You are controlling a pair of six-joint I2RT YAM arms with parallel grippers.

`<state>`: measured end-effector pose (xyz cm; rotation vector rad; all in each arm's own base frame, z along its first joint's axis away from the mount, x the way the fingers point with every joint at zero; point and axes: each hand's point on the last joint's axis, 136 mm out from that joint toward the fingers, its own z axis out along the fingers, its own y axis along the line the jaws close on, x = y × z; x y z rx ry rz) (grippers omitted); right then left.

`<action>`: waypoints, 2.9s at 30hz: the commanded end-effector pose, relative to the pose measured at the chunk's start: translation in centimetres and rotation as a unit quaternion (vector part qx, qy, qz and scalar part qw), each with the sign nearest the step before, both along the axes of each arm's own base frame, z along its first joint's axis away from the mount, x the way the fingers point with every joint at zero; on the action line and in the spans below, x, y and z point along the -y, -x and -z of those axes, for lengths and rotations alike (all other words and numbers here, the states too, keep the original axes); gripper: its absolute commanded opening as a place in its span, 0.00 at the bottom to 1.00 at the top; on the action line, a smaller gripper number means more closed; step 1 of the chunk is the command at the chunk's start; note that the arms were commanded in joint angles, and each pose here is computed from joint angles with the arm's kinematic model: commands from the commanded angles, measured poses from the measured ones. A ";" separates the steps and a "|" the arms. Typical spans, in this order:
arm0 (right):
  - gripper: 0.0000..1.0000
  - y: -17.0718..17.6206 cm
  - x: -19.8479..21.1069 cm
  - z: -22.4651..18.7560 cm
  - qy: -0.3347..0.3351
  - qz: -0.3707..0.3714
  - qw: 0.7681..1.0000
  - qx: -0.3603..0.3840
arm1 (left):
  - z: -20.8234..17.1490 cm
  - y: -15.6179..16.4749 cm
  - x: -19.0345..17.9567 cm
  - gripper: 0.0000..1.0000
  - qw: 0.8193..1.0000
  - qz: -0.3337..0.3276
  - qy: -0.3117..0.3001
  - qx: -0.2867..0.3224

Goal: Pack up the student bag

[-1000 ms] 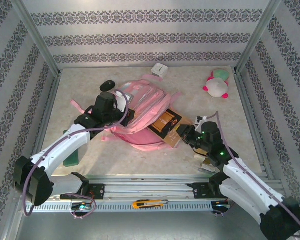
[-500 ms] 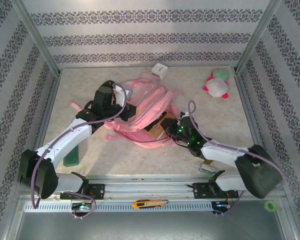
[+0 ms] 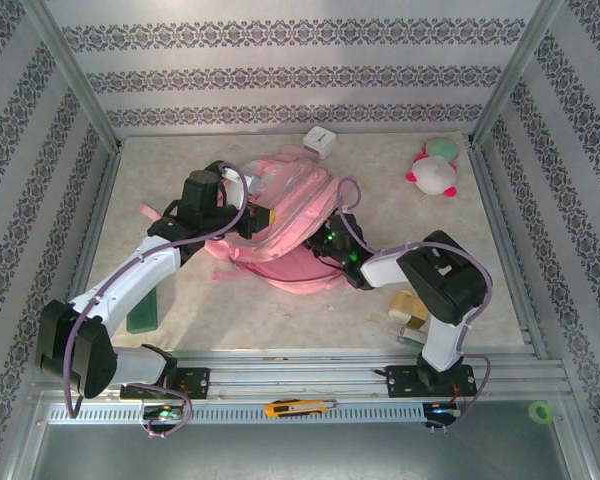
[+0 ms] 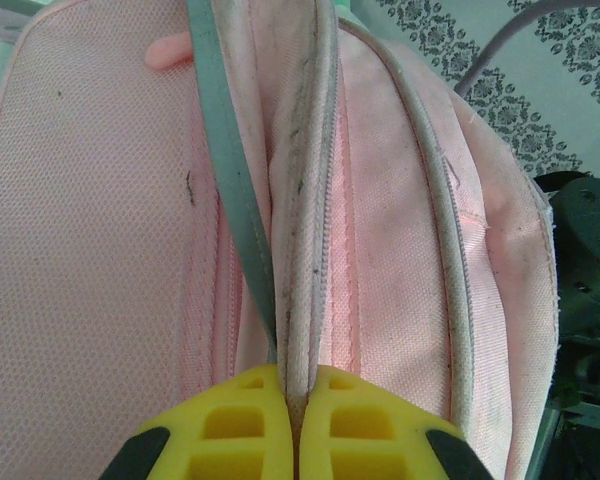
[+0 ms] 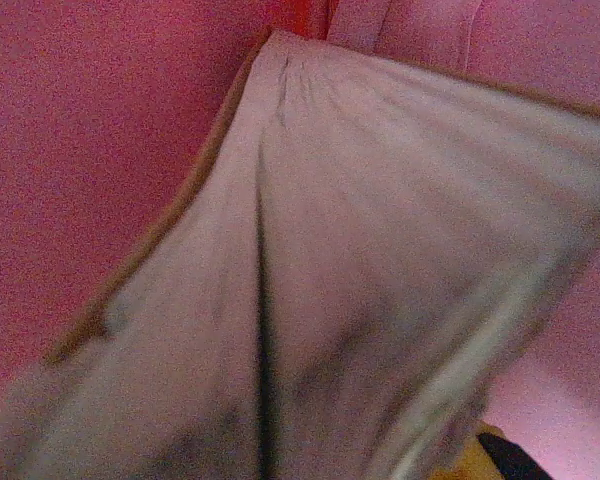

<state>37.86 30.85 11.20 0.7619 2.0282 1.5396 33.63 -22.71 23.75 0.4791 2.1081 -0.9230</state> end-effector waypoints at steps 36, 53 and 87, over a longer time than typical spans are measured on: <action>0.56 10.2 12.0 -3.7 0.177 0.009 0.984 -0.021 | 0.3 -0.2 -1.5 0.00 0.996 0.010 -0.042 0.078; 0.61 11.9 9.5 -11.8 0.367 -0.178 0.887 0.215 | 15.0 3.9 2.0 0.04 0.968 0.110 -0.226 0.001; 0.64 14.6 0.4 5.0 0.569 -0.618 0.253 0.481 | 7.8 2.1 -11.0 0.72 0.972 -0.212 0.002 -0.106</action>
